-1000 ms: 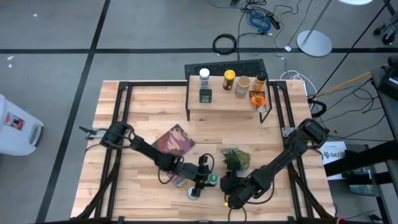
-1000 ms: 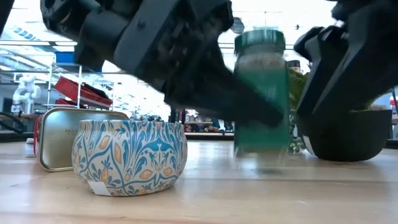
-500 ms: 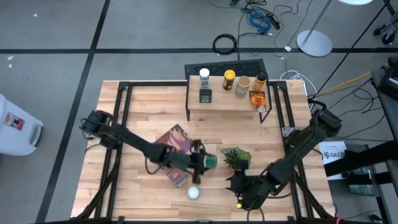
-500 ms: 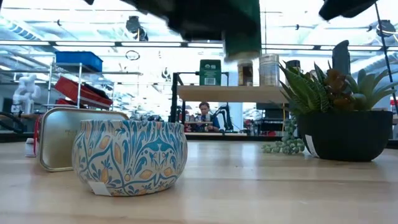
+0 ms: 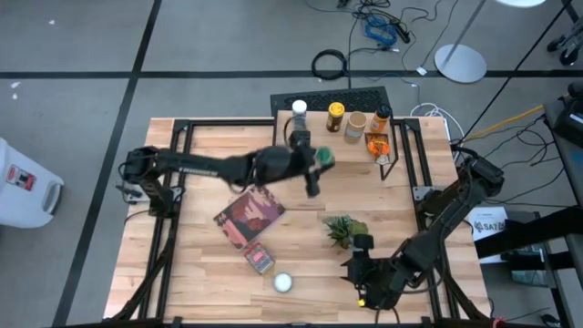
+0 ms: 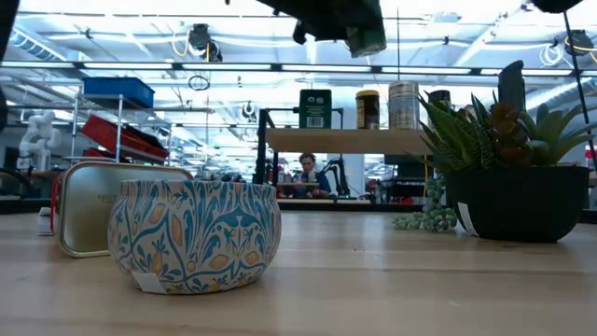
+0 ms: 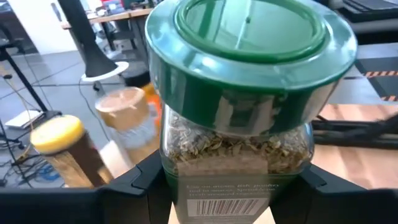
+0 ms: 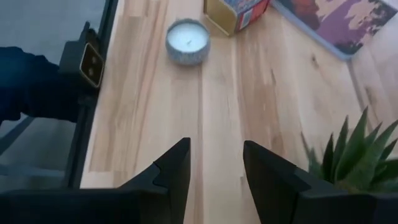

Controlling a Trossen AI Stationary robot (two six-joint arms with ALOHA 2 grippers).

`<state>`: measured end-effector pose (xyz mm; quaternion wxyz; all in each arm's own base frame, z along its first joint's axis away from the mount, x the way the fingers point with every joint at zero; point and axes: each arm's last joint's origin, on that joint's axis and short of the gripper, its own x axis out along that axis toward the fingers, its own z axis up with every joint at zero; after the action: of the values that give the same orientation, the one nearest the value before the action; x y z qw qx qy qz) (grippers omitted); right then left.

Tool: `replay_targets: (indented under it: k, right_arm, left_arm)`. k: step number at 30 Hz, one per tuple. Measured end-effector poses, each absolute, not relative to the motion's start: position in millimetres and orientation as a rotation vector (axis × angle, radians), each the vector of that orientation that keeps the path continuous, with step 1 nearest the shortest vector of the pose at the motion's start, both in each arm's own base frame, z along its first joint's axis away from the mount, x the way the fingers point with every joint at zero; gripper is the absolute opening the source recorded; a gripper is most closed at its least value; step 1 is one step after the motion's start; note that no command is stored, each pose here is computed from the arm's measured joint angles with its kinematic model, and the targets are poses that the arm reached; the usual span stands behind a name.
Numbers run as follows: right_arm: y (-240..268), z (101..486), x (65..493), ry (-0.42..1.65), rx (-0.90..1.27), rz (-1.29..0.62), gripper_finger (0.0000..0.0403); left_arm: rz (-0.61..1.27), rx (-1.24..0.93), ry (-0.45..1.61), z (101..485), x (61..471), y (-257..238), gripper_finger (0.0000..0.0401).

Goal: Shelf spices
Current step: Put the green seasoning bottle on the shelf

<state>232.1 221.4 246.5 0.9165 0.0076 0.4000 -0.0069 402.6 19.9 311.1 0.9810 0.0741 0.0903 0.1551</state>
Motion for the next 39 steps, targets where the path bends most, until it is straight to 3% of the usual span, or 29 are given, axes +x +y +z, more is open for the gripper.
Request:
replay_targets:
  k: [5, 16, 39]
  right_arm:
    - [226, 245, 223, 0.844, 0.037, -0.032, 0.0137]
    - [233, 245, 215, 0.827, 0.066, -0.044, 0.0137]
    - [237, 244, 208, 0.823, 0.058, -0.049, 0.0137]
  left_arm:
    - [0.326, 0.124, 0.25, 321, 422, 57, 0.0199]
    - [0.355, 0.067, 0.406, 287, 468, 93, 0.0199]
    - [0.385, -0.038, 0.454, 285, 464, 114, 0.0199]
